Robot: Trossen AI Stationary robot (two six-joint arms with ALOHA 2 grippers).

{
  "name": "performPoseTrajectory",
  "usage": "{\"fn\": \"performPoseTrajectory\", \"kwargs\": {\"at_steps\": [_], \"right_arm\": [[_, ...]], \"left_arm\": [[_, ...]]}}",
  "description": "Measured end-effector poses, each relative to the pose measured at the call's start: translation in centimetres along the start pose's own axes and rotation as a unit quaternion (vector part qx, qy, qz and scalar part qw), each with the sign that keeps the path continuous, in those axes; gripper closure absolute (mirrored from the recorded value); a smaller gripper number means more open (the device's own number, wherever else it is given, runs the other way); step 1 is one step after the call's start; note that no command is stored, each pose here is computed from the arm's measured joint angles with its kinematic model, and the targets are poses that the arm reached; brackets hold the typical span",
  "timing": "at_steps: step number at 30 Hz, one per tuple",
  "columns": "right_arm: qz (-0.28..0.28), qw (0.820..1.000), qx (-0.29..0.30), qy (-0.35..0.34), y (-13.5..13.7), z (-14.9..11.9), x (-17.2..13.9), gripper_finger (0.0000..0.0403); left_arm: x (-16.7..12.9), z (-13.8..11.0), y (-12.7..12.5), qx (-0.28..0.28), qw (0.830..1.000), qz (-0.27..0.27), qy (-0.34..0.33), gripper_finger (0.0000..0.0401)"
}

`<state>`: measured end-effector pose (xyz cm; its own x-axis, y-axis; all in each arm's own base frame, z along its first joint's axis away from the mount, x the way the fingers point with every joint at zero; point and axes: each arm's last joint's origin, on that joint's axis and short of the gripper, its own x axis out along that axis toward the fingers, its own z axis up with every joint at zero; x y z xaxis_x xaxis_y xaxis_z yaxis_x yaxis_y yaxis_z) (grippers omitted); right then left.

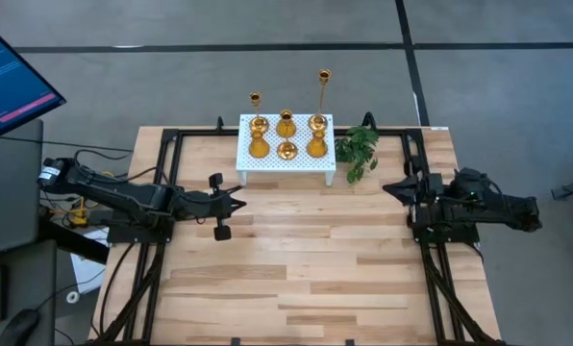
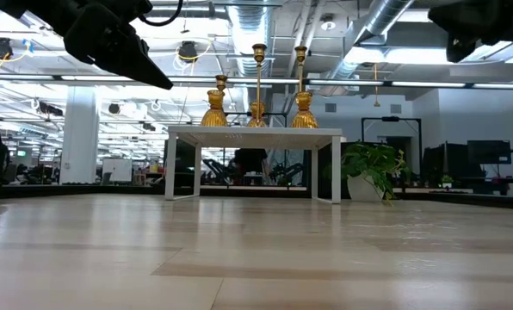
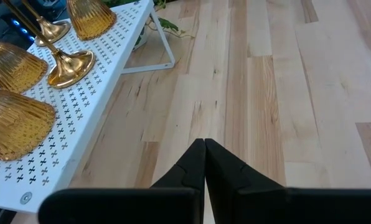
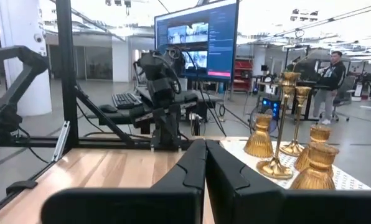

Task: Pick & Place candle stick holders
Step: Return to Home Position

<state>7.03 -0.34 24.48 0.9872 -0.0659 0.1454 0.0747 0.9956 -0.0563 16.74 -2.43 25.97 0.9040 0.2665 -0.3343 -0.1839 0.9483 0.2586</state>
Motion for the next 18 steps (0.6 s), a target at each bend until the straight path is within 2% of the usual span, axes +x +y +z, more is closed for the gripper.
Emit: {"fn": "performPoseTrajectory", "kwargs": {"at_steps": [5,18], "right_arm": [[0.004,0.999,0.003,0.033,0.2,-2.2,0.6,0.0403],[0.009,0.998,0.0,0.062,0.4,-5.8,1.2,0.0403]], "left_arm": [[0.0,0.0,0.0,0.0,1.0,0.0,0.0,0.0393],[0.0,0.0,0.0,0.0,1.0,0.0,0.0,0.0393]]}}
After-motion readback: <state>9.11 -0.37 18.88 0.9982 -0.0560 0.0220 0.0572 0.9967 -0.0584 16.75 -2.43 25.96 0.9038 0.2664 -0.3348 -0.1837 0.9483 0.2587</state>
